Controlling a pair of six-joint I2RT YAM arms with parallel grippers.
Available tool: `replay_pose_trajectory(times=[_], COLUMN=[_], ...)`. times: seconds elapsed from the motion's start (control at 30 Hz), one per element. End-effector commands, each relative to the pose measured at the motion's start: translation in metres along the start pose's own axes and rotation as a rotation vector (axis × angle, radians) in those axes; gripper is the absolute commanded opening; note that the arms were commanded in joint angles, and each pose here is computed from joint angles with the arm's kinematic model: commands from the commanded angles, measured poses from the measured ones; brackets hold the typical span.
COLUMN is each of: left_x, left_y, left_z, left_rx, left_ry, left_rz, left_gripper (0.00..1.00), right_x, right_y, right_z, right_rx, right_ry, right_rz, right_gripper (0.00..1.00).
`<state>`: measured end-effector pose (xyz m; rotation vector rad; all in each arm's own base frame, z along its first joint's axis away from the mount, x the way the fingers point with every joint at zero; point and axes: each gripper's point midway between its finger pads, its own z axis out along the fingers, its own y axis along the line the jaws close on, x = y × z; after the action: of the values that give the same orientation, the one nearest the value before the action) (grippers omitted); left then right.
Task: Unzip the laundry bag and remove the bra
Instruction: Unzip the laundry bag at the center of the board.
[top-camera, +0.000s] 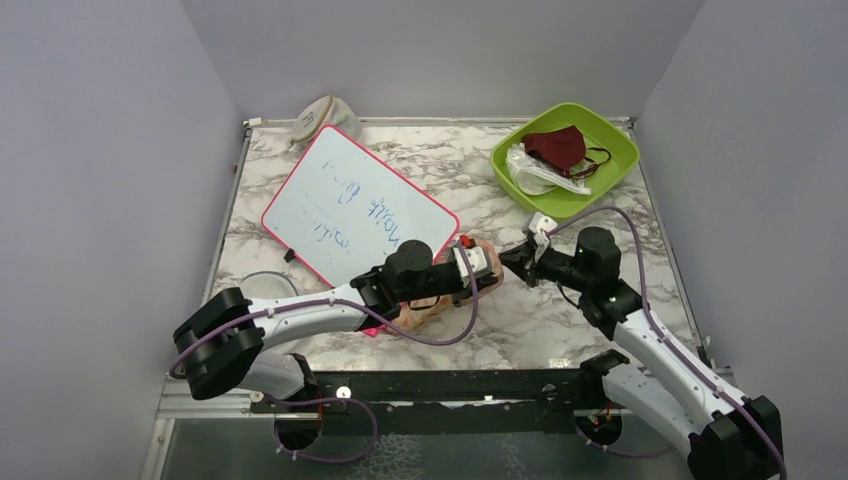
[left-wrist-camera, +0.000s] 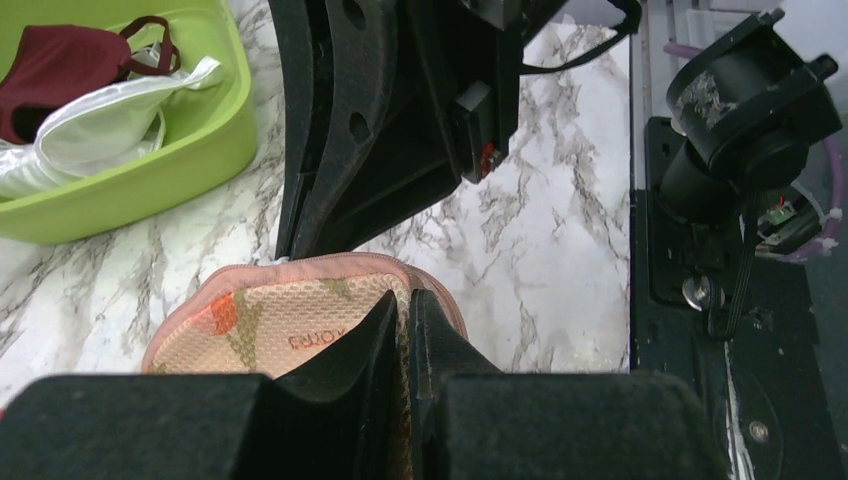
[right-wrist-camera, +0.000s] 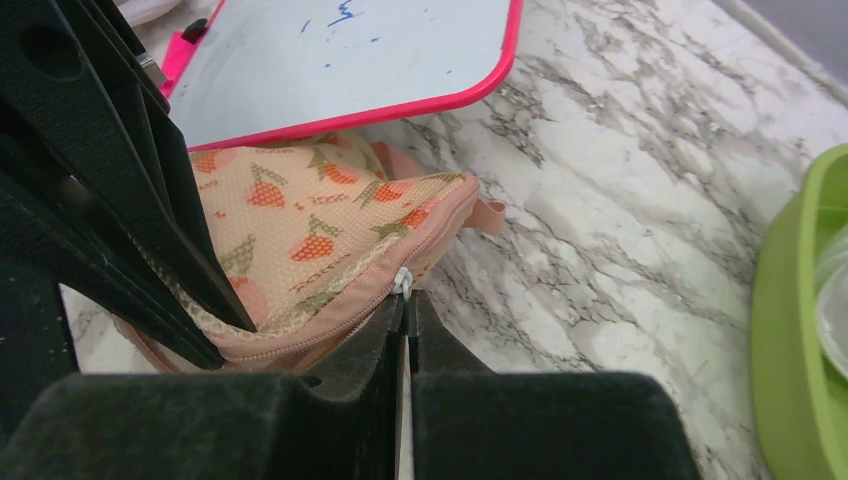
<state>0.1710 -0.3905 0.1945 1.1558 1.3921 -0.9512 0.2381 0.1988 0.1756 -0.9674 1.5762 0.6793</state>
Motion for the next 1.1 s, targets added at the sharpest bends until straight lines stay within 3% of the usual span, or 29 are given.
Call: replay_pose_trajectory(times=[0.0,0.23,0.47,0.77,0.9,1.07], left_x=[-0.036,-0.054,-0.045,-0.023,-0.022,-0.014], left_y=[-0.02,-0.01,-0.008,-0.026,-0.021,-0.003], left_z=[0.018,0.041,0.031,0.015,0.009,0.009], left_rx=[0.119,0.123,0.101,0.096,0.004,-0.183], left_ry=[-0.085,-0.112,-0.088,-0.026,-0.004,0.067], left_rz=[-0.002,0.11,0.131,-0.097,-0.216,-0.399], left_gripper=[0.0,0.0,0.0,0.34,0.54,0.61], right_x=[-0.013,-0.02,-0.023,-0.026,-0.026,-0.021], right_y=[-0.025,-0.038,-0.021,-0.008,-0.01,-0.01], right_z=[-0.013,-0.032,-0.033,-0.035,-0.038,-0.04], right_rx=[0.148,0.271,0.162,0.073,0.09,0.099], right_ry=[0.0,0.006,0.006,0.018,0.03,0.047], right_rz=[-0.08,-0.097,-0.224,-0.306,-0.331,-0.336], right_gripper=[0.01,0.01,0.01,0.01,0.01,0.01])
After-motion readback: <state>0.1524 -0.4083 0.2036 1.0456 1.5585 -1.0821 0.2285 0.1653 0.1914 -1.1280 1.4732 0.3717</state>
